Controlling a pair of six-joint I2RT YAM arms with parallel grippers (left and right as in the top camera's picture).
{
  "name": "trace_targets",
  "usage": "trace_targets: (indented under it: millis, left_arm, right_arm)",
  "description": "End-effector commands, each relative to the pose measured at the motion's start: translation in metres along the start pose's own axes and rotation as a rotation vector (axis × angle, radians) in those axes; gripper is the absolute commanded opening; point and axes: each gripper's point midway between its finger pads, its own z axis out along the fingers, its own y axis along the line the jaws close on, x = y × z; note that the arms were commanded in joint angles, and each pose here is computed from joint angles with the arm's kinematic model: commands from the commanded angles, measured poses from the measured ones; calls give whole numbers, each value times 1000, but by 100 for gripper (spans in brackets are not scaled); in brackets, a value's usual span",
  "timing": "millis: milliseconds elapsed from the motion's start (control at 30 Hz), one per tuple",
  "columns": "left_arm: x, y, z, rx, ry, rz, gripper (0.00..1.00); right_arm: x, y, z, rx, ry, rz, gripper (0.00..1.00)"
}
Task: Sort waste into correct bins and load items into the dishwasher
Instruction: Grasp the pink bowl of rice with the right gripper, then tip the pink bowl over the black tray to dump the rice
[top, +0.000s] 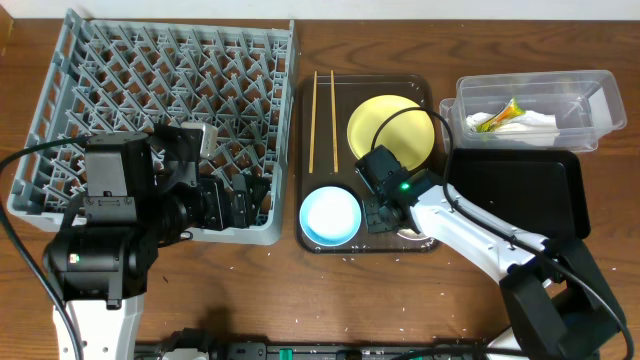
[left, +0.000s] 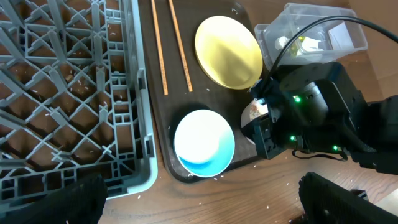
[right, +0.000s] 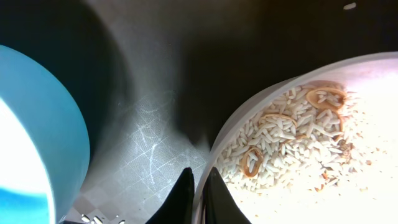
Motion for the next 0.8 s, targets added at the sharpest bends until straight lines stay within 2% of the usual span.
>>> trace_targets:
  millis: [0, 167, 367, 633, 767]
  left_arm:
    - [-4, -5, -3, 13, -10, 24, 100]
    - [-4, -5, -3, 13, -10, 24, 100]
    - [-4, -5, -3, 13, -10, 24, 99]
    - [-4, -5, -3, 13, -10, 24, 99]
    - [-4, -5, -3, 13, -10, 24, 99]
  right_arm:
    - [6, -5, 12, 20, 39, 17, 1]
    - [2, 0, -2, -14, 25, 20, 1]
    - [-25, 17, -61, -234, -88, 63, 1]
    - [-60, -31, -147, -479, -300, 209, 1]
    - [-66, -72, -160, -534, -352, 260, 1]
